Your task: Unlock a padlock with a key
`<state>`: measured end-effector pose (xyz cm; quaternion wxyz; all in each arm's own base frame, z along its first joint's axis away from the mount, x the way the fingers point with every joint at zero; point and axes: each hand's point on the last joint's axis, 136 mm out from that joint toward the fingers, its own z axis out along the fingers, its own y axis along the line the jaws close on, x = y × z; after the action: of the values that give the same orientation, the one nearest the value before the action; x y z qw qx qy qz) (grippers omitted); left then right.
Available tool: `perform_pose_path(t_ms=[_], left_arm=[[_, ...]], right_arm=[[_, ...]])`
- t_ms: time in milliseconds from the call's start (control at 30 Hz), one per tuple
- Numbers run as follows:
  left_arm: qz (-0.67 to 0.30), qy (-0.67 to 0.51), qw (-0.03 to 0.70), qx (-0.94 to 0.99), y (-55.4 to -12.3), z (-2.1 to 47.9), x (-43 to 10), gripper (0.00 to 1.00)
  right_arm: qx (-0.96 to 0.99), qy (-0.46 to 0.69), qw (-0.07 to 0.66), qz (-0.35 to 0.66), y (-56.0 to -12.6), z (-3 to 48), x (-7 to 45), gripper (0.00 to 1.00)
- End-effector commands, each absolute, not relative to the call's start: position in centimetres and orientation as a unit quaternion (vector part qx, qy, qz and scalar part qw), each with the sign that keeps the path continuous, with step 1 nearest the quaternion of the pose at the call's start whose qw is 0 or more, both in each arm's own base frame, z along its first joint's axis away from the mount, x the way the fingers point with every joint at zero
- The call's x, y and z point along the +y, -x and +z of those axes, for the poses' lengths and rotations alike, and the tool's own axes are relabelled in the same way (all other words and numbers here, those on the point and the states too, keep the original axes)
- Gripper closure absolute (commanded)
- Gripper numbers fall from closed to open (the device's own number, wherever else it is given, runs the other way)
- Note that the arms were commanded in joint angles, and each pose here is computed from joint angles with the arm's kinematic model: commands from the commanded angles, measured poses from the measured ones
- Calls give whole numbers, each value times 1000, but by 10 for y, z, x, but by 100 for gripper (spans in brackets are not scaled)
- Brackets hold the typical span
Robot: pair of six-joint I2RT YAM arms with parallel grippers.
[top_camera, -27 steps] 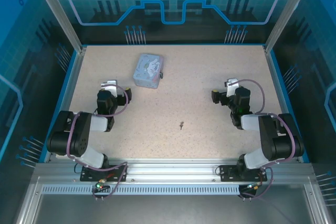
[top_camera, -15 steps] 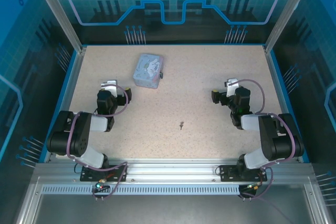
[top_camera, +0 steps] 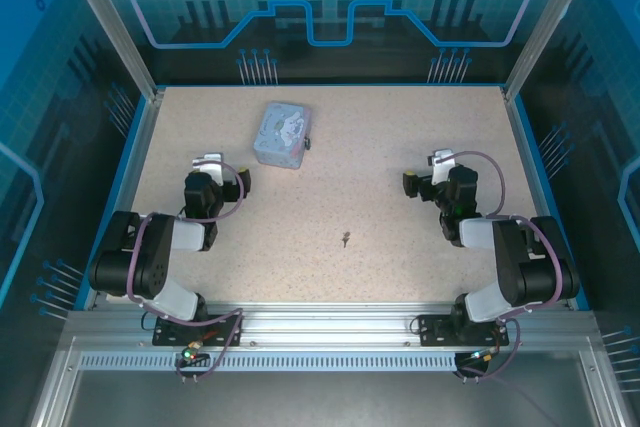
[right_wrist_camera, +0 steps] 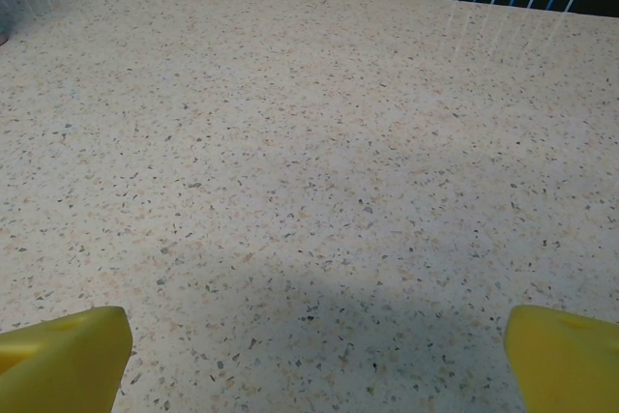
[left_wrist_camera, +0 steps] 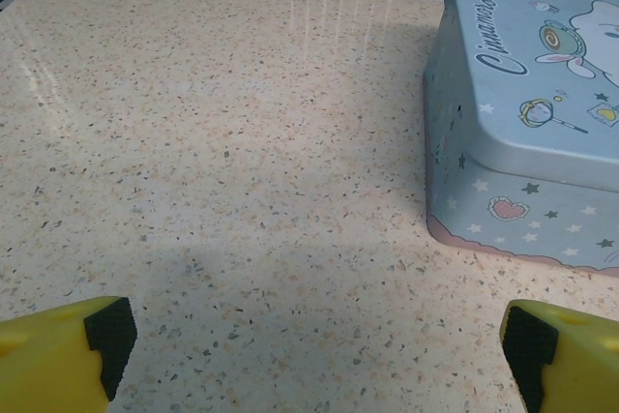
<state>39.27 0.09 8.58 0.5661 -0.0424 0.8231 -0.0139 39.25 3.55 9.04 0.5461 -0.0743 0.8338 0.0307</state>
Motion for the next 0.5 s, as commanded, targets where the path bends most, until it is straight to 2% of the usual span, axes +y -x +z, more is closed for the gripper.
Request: perform_pose_path(t_ms=[0, 133, 300, 367, 467], left_arm=[[-23, 45, 574, 817, -399, 94, 2, 1], [-28, 37, 578, 815, -398, 97, -1, 1], [-25, 35, 556, 830, -400, 125, -3, 1], [-21, 48, 563, 825, -398, 140, 1, 1], [-26, 73, 575, 814, -394, 163, 5, 1]], right_arm=[[831, 73, 550, 36, -397, 94, 32, 0], [835, 53, 547, 10, -397, 103, 25, 0], [838, 16, 545, 5, -389, 156, 19, 0], [826, -45, 561, 31, -382, 181, 13, 0], [833, -187, 517, 55, -366, 188, -7, 0]])
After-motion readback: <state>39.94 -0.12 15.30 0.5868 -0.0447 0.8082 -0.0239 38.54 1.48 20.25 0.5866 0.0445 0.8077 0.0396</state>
